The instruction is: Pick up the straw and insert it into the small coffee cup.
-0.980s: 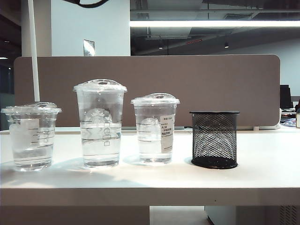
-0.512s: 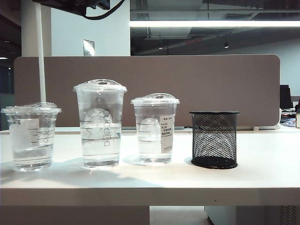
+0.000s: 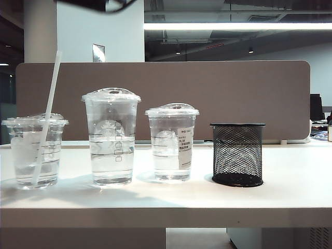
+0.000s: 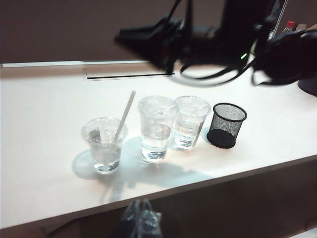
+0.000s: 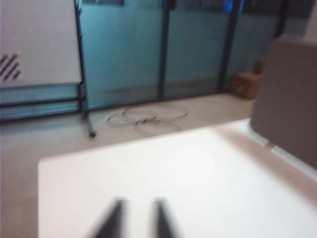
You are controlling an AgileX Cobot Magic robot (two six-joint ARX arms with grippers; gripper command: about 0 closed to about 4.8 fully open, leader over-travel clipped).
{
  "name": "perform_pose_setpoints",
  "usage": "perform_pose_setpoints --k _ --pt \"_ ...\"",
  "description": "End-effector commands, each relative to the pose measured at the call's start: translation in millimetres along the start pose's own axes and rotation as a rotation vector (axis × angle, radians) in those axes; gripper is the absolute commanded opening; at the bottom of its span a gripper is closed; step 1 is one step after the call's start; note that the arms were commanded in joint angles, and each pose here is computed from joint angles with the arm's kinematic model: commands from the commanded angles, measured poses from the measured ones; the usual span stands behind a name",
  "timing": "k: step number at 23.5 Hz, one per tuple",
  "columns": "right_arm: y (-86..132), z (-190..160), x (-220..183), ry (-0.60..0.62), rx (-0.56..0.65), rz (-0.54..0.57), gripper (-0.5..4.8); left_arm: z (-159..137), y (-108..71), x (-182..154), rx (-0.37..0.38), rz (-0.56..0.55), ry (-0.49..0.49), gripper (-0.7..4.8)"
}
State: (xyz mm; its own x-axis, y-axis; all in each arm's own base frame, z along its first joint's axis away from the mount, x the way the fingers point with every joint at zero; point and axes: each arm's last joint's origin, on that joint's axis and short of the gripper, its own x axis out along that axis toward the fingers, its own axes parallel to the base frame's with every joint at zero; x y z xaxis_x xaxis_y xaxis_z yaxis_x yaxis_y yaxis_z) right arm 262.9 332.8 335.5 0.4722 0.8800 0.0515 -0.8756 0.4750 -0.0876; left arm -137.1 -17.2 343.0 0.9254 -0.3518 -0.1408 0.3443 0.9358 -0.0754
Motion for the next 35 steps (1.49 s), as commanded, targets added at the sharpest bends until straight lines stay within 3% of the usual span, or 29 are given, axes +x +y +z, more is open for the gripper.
perform_pose_setpoints --k 1,7,10,14,19,22,28,35 --pt "-8 51 -32 -0.088 -0.038 -0.047 -0.01 0 -0.2 0 0.004 -0.002 0.001 -0.05" --pt "-8 102 -93 -0.043 -0.156 -0.075 -0.02 6 -0.4 0 0.031 -0.006 -0.050 -0.05" --pt "-3 117 -139 -0.058 -0.198 -0.100 -0.01 12 0.0 1 0.192 0.001 -0.112 -0.05" --pt "7 111 -189 -0.076 -0.204 -0.185 -0.01 16 6.6 19 0.213 -0.037 -0.139 -0.05" --pt "21 90 -234 -0.111 -0.207 -0.219 -0.01 5 20.6 60 0.282 -0.156 -0.075 -0.05" --pt "27 75 -261 -0.125 -0.204 -0.264 -0.01 -7 30.6 87 0.256 -0.232 -0.034 -0.05" --pt "39 50 -307 -0.190 -0.126 -0.359 -0.01 -32 50.2 133 0.221 -0.249 0.014 -0.05" --pt "51 14 -357 -0.151 -0.055 -0.480 -0.01 -45 65.5 166 0.156 -0.200 -0.057 -0.05"
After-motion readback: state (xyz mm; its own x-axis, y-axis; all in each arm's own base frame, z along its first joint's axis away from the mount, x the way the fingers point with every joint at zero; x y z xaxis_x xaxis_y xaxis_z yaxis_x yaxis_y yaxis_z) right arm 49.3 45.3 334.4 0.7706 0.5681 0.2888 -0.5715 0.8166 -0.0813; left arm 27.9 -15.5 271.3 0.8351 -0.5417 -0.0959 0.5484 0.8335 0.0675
